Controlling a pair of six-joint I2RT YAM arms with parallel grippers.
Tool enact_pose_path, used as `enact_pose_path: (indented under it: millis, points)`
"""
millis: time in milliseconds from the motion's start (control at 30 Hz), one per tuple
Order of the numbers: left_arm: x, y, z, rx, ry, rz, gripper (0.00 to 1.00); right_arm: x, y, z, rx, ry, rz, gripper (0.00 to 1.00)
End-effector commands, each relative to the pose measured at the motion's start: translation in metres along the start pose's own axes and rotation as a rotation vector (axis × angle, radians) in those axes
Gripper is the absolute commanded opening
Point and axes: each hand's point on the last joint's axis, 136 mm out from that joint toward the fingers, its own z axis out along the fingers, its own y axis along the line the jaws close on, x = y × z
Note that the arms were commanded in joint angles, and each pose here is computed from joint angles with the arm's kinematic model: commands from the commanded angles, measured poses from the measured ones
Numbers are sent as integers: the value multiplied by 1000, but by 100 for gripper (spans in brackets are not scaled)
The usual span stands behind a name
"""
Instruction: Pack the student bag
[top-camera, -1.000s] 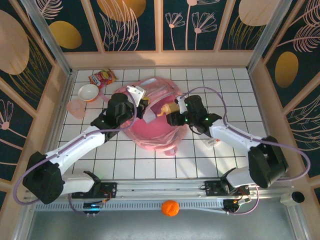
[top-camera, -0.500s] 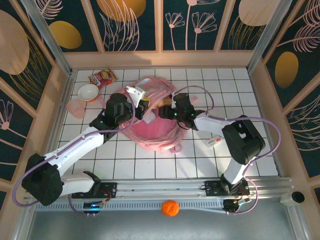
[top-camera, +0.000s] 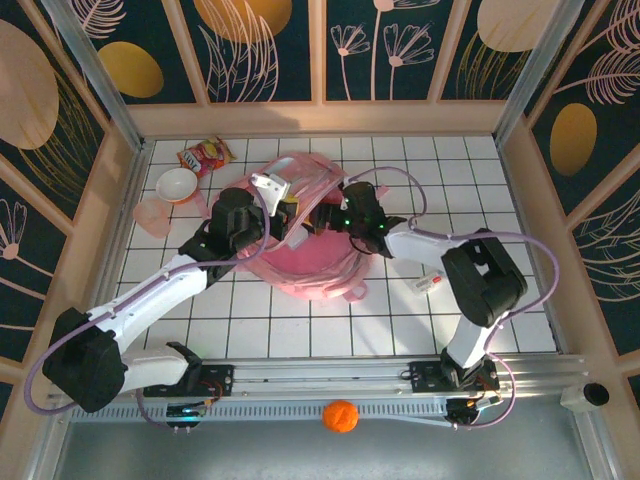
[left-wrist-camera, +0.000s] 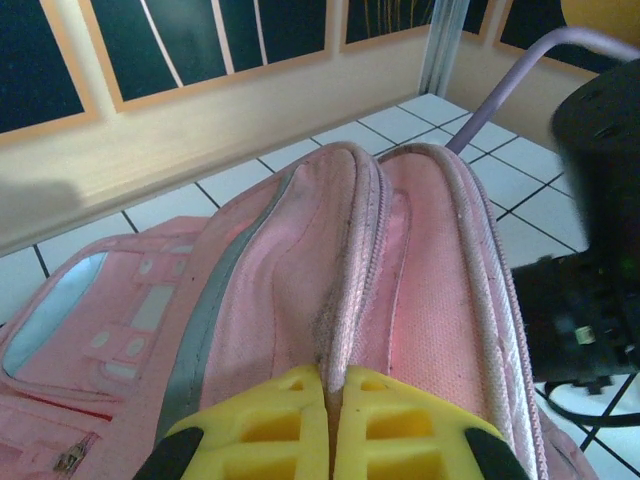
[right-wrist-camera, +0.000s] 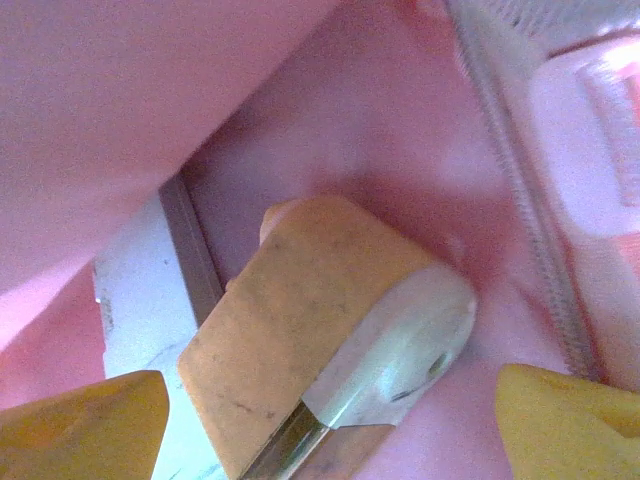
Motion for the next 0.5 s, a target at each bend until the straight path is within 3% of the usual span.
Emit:
enact_pose_path:
  millis: [0, 267, 467]
  points:
    - [-47, -11, -14, 53, -184, 13, 0, -21, 4, -34, 17, -82, -2, 85]
    - [24, -29, 7, 162, -8, 61, 0, -17, -8, -110, 30, -136, -2, 84]
    - [110, -52, 29, 232, 170, 130, 0, -3, -25, -142, 76, -124, -7, 82]
